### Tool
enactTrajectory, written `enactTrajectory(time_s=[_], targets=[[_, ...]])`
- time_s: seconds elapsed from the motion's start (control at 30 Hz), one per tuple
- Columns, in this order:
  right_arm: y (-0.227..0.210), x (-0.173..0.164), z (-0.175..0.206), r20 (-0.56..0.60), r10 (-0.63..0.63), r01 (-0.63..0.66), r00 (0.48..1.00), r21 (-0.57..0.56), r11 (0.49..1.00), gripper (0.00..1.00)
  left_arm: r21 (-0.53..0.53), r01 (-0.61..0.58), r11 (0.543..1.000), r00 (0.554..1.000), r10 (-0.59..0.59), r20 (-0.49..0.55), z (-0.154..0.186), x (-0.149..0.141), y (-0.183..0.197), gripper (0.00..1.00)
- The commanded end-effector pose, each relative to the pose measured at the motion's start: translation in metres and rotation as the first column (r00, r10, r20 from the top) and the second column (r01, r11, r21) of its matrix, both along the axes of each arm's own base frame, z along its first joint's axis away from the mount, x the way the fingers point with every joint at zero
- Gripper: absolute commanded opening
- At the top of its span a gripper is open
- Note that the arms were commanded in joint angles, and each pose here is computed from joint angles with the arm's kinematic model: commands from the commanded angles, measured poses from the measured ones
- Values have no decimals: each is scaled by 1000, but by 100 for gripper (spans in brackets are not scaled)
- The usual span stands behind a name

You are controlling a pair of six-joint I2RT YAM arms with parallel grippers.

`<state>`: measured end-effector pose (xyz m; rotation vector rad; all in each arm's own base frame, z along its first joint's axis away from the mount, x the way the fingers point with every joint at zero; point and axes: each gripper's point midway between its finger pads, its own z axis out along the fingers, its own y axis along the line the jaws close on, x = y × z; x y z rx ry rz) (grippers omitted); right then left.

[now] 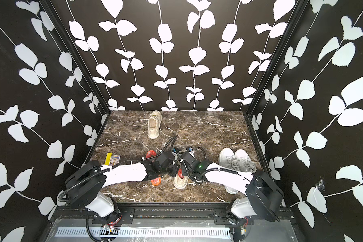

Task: Remove the insole from the shoe
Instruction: Untie the shoelace on the shoe.

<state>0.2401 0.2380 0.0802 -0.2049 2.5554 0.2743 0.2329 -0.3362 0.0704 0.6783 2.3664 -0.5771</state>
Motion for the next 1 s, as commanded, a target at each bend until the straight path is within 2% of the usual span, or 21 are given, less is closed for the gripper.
enactTrajectory(time_s=[0.0,0.13,0.63,0.97], targets=[[-11,2,5,20,-38,39,999,-20,999,1,8,-51,999,998,50,31,10,8,4,7],[-23,-1,6,27,-70,71,997,-35,997,0,23,-105,994,993,104,49,11,13,14,0],[-59,-12,-3,14,-187,187,982,-25,982,0,21,-227,974,974,226,34,6,25,37,0],[-76,-13,5,23,-245,245,969,10,969,0,36,-293,955,956,292,33,0,30,54,0]])
